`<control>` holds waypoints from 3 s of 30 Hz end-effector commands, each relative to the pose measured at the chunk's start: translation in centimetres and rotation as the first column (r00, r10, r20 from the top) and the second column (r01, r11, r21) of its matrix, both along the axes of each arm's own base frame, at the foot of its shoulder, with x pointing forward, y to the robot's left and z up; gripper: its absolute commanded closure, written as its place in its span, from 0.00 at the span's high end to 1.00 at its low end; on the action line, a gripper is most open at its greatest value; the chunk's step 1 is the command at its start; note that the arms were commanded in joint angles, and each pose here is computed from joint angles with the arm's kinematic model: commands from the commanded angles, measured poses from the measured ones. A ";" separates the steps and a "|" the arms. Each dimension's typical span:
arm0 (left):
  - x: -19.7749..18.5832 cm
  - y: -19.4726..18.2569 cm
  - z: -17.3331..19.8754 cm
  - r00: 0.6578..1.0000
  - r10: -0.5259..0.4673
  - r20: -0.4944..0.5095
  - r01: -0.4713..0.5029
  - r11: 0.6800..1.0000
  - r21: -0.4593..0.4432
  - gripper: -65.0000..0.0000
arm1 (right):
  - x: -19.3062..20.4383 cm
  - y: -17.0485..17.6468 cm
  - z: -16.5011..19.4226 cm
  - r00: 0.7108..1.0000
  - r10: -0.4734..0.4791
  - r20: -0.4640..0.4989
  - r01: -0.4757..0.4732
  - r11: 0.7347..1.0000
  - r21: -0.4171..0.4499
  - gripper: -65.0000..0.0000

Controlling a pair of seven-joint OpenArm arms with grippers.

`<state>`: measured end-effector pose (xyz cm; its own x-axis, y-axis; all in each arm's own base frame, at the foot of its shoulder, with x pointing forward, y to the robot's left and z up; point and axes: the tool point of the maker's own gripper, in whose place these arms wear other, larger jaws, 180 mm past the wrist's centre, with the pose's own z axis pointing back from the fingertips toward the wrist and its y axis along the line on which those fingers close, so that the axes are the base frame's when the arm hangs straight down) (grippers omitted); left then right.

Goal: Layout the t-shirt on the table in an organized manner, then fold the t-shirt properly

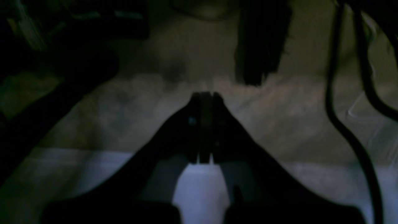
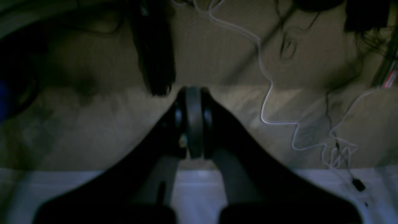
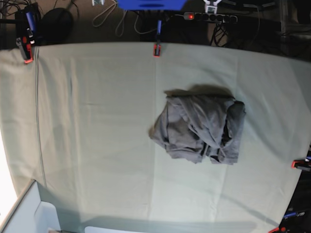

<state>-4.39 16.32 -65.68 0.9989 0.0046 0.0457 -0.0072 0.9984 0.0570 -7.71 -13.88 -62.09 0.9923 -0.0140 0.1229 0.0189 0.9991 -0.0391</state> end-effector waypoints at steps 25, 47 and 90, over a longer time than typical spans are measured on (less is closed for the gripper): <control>20.8 1.2 26.6 0.760 0.097 0.642 0.055 0.976 -0.212 0.00 | 17.0 -1.4 22.5 0.720 0.130 0.681 -0.103 0.991 -0.080 0.00; 32.5 2.0 31.8 0.660 0.510 0.552 -0.146 0.808 -0.571 0.59 | 26.9 6.1 26.3 0.668 0.157 0.727 -0.248 0.968 0.019 0.35; 24.4 9.2 24.6 0.656 0.664 0.359 -0.459 0.728 -0.510 0.01 | 31.1 14.5 29.4 0.502 0.242 0.830 -0.482 0.875 0.036 0.50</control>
